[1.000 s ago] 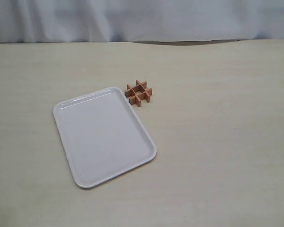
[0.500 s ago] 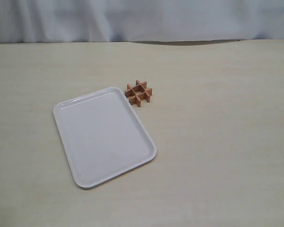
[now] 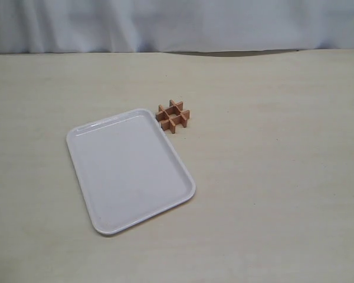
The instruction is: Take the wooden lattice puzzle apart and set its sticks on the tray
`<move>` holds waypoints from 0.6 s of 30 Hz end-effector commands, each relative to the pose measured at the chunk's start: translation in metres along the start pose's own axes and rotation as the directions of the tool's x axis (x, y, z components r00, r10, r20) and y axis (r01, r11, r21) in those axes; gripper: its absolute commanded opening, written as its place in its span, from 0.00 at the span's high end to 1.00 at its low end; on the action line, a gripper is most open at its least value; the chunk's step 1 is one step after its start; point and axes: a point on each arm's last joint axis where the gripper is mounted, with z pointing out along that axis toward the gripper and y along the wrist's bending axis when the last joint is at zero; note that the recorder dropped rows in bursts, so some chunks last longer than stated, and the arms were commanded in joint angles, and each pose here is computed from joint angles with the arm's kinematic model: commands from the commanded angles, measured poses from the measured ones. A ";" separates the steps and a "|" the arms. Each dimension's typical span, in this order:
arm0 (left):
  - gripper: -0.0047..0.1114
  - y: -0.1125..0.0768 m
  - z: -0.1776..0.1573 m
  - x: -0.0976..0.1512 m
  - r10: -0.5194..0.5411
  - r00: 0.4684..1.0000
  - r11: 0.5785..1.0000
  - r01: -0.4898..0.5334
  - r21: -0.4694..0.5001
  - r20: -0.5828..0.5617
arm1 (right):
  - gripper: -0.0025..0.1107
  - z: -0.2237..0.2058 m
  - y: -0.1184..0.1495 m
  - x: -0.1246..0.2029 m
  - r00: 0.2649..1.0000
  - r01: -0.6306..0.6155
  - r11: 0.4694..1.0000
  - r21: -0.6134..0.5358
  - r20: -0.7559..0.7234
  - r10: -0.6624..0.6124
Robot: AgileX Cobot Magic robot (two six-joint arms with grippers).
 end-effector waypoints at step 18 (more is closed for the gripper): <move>0.96 -0.001 0.000 -0.001 0.002 1.000 1.000 -0.003 0.011 0.017 | 0.94 0.163 -0.007 0.001 0.737 0.423 0.884 0.200 -0.644 -0.207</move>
